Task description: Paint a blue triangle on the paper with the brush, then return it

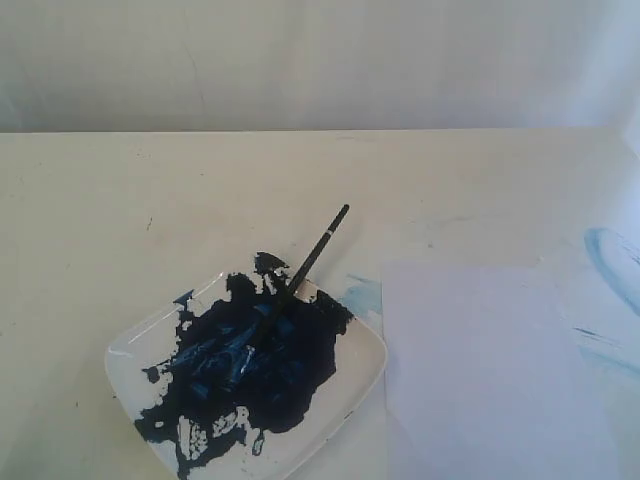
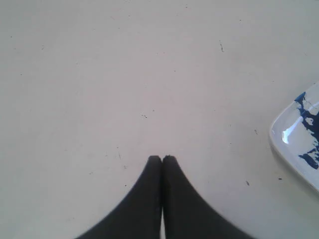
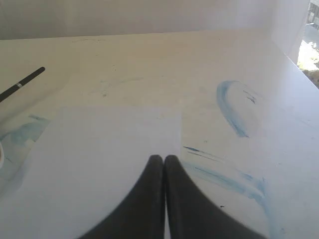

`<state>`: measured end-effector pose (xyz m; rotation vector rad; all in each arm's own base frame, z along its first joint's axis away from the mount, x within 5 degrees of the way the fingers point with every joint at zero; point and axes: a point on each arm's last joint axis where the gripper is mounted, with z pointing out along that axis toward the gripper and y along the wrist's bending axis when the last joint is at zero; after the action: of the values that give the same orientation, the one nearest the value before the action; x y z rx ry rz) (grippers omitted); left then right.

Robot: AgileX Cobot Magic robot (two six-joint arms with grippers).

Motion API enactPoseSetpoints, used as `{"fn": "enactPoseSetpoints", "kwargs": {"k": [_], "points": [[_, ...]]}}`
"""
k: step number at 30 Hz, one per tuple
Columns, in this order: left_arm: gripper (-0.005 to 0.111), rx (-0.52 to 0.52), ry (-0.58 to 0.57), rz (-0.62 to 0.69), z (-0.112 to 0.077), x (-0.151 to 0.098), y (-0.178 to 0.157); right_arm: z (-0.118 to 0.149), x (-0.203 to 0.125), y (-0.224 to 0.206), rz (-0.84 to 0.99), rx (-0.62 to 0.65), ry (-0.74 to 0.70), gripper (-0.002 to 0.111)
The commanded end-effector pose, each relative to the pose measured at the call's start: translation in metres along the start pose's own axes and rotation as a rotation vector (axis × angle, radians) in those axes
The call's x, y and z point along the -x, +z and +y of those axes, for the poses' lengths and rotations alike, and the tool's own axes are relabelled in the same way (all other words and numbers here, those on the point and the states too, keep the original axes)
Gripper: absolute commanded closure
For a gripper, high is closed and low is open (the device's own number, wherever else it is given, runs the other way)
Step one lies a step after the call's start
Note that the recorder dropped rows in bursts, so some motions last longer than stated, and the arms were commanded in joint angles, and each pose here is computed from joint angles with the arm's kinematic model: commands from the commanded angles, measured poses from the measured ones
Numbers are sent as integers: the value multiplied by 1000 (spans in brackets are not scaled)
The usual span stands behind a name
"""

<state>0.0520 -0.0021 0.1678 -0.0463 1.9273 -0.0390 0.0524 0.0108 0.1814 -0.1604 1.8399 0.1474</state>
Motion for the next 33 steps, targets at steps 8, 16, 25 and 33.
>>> {"fn": "enactPoseSetpoints", "kwargs": {"k": [8,16,25,33], "points": [[107,-4,2,-4,0,-1,0,0,0,0,-10,2,-15,108],[107,-4,2,-4,0,-1,0,-1,2,0,-33,-6,-44,108],[107,-3,5,-4,0,-1,0,-1,21,-3,-246,-26,-106,108],[107,-3,5,-4,0,-1,0,0,43,-12,-507,-19,-78,108]]}}
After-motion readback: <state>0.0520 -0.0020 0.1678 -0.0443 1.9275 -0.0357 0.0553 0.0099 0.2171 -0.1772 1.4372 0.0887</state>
